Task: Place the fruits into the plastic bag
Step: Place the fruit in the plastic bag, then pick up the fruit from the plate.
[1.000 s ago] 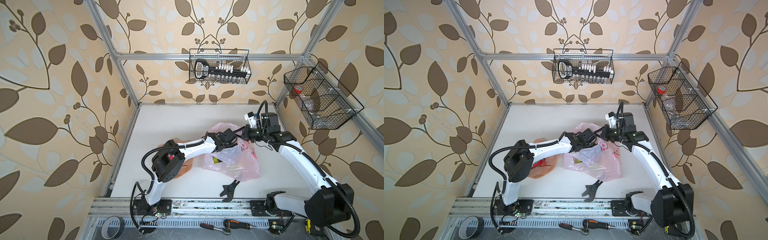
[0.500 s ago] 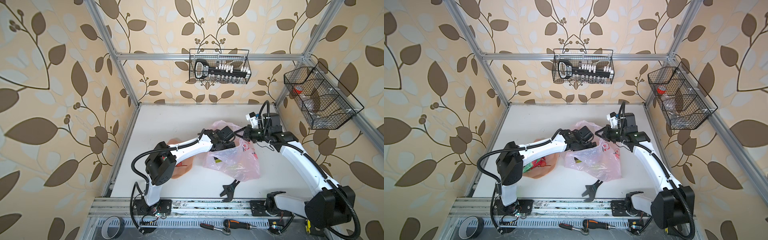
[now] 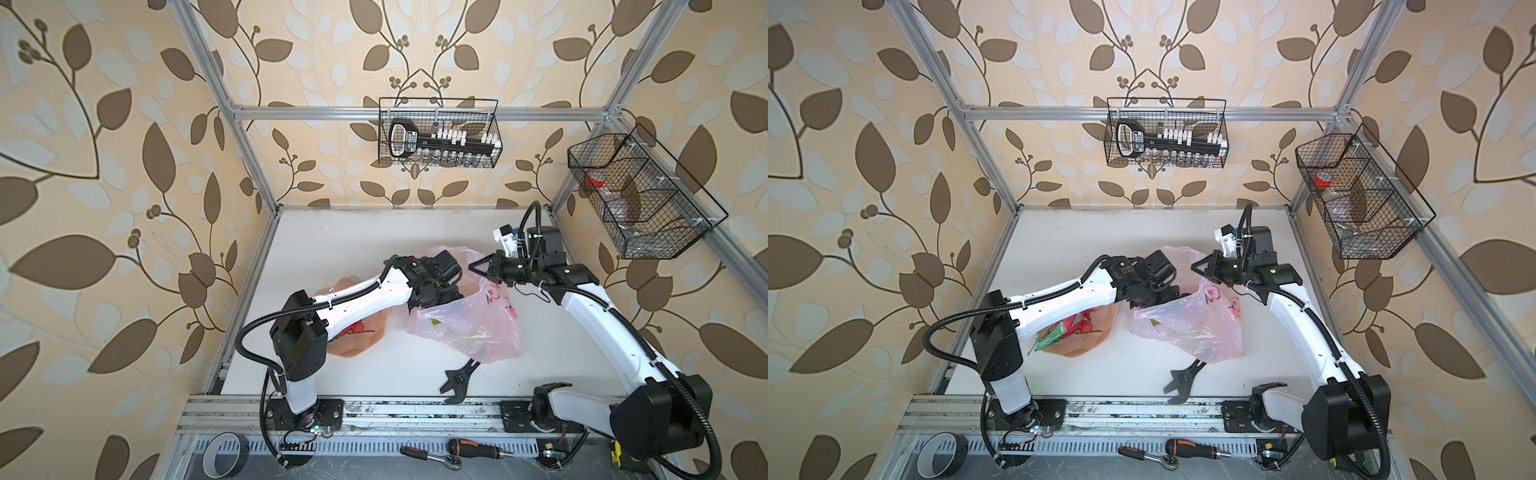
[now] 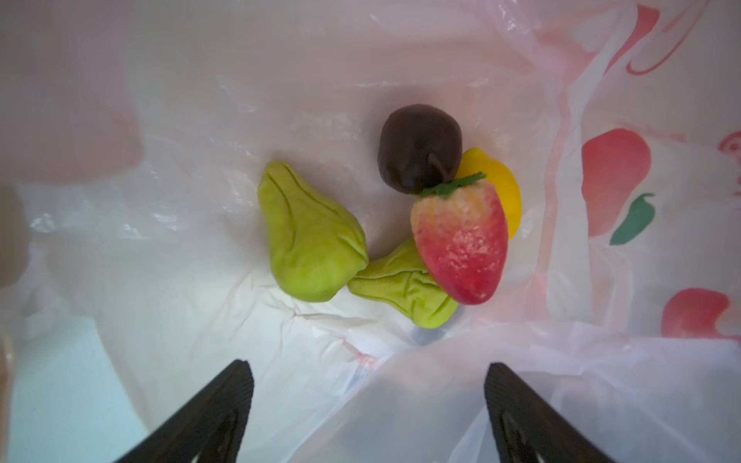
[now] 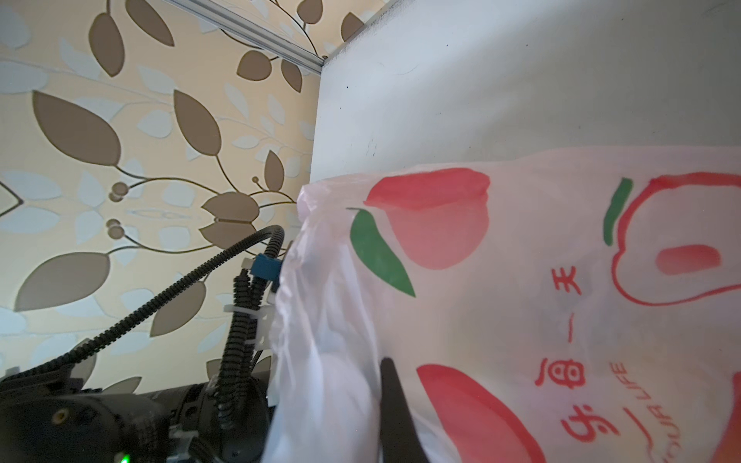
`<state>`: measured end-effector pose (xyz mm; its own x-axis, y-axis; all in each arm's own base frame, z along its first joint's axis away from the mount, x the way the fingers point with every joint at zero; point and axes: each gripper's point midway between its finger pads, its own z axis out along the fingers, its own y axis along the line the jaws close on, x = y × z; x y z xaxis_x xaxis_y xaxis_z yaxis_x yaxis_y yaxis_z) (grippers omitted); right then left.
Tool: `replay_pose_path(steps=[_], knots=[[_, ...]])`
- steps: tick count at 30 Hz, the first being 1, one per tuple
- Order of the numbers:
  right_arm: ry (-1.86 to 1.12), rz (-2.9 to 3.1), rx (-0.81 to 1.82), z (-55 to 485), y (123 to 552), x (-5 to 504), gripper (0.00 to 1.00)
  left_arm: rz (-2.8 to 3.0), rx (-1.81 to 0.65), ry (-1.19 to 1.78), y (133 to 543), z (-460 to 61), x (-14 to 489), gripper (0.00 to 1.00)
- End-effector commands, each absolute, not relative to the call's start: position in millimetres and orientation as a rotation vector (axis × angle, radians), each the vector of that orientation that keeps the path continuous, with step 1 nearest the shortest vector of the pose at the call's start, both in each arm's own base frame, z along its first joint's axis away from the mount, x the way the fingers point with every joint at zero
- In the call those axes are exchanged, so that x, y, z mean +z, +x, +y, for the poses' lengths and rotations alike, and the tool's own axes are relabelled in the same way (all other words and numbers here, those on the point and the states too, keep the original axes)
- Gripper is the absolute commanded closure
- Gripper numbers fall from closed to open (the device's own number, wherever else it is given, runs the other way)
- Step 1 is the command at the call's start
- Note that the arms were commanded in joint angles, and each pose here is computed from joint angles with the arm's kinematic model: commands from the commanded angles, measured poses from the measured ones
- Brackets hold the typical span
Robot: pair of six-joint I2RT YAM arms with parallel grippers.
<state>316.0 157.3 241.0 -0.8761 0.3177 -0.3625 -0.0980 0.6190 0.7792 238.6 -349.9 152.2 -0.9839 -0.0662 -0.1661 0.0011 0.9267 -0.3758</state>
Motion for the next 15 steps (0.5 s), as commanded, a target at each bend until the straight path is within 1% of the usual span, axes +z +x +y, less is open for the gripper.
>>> replay_pose_path(steps=[1, 8, 15], knots=[[0.153, 2.381, 1.189, 157, 310, 239, 1.00, 2.889, -0.518, 0.051, 229, -328, 167, 0.08], [0.146, 2.383, 1.190, 158, 311, 239, 1.00, 2.871, -0.471, 0.189, 217, -308, 173, 0.09], [0.140, 2.382, 1.191, 157, 311, 241, 1.00, 2.877, -0.279, 0.126, 215, -262, 167, 0.09]])
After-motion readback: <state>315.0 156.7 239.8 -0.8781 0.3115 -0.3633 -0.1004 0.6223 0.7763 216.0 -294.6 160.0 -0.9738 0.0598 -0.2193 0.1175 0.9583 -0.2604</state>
